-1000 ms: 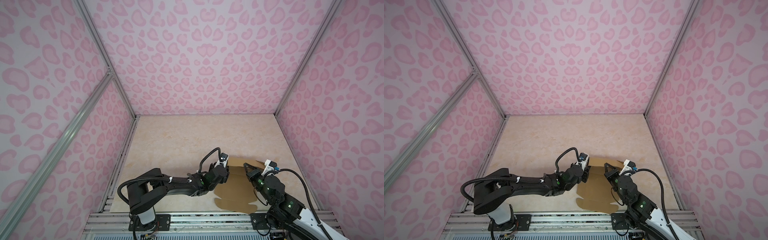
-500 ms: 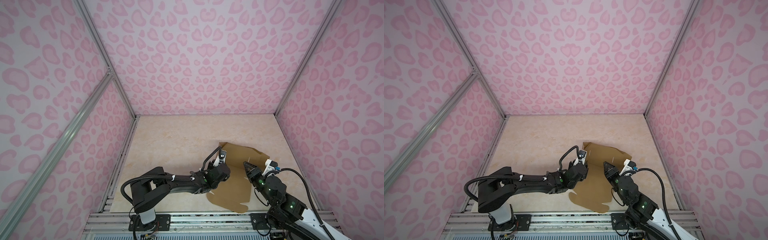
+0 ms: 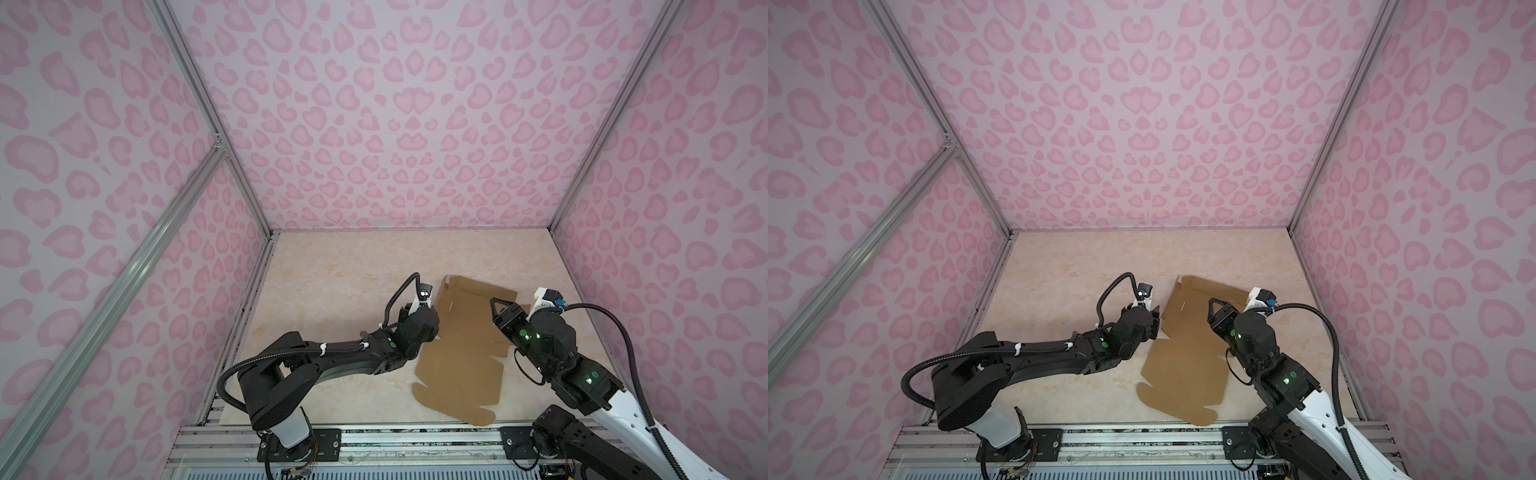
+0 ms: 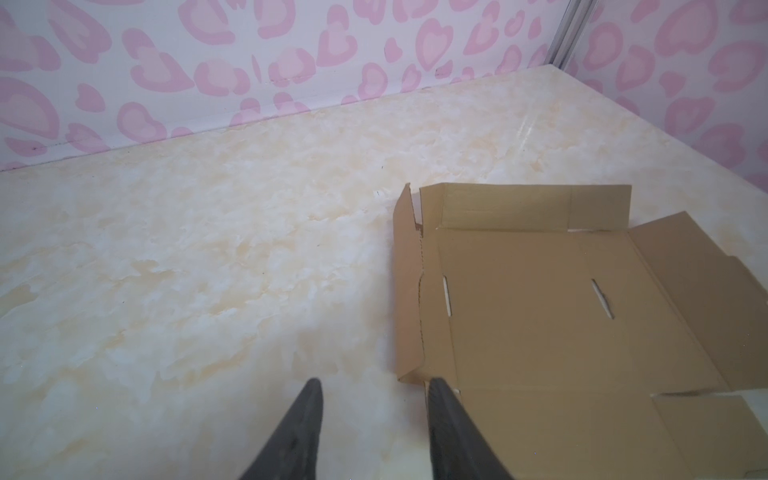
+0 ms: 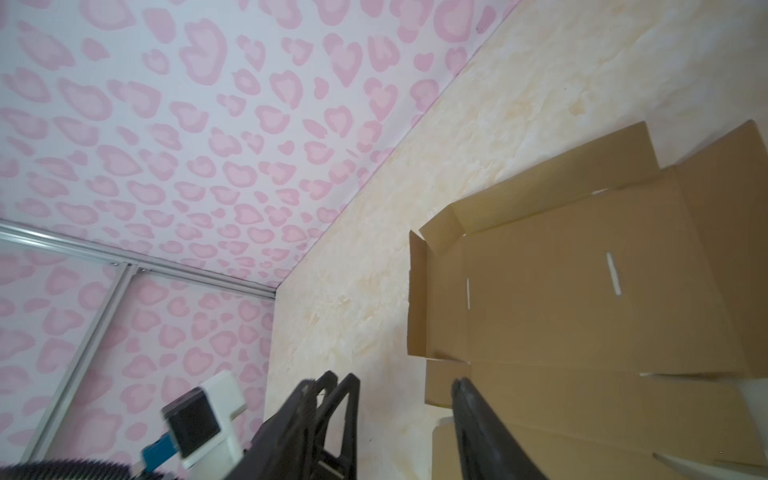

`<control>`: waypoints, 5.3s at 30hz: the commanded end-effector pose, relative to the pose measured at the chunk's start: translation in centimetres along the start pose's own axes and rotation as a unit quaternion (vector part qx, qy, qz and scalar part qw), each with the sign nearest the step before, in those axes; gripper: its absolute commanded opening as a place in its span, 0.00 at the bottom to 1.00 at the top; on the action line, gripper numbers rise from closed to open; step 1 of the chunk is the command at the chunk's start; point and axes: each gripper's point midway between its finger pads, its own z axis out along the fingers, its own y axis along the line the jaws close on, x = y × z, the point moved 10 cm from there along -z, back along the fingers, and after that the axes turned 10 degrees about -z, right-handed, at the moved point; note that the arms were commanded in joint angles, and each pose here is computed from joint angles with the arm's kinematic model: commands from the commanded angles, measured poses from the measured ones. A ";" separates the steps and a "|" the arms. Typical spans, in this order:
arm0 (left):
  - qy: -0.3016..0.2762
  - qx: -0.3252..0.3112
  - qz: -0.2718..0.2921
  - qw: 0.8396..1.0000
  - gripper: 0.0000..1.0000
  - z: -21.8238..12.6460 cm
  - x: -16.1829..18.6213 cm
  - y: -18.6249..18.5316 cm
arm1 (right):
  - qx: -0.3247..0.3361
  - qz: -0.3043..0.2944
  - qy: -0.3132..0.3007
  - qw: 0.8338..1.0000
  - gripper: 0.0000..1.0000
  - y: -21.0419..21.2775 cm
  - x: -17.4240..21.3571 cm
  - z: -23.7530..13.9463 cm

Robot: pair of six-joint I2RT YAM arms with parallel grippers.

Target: Fold the paper box

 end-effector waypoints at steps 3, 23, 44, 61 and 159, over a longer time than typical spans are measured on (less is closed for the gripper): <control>0.076 0.050 -0.029 0.995 0.56 0.4 -1.3 1.0 | -0.007 0.018 0.093 0.995 0.61 0.2 -1.3 2.6; 0.232 0.139 -0.075 0.960 0.61 5.3 -1.8 2.1 | 0.253 0.076 0.214 0.940 0.80 -0.3 -4.4 14.4; 0.263 0.163 -0.065 0.949 0.62 8.5 -1.6 1.3 | 0.332 0.146 0.227 0.904 0.75 -4.9 -4.5 21.0; 0.264 0.155 -0.062 0.950 0.62 8.7 -1.0 0.9 | 0.363 0.190 0.219 0.886 0.70 -5.4 -4.9 24.4; 0.263 0.187 0.196 0.926 0.60 17.9 -6.7 -3.5 | 0.147 -0.100 0.028 0.984 0.55 0.3 -9.5 4.8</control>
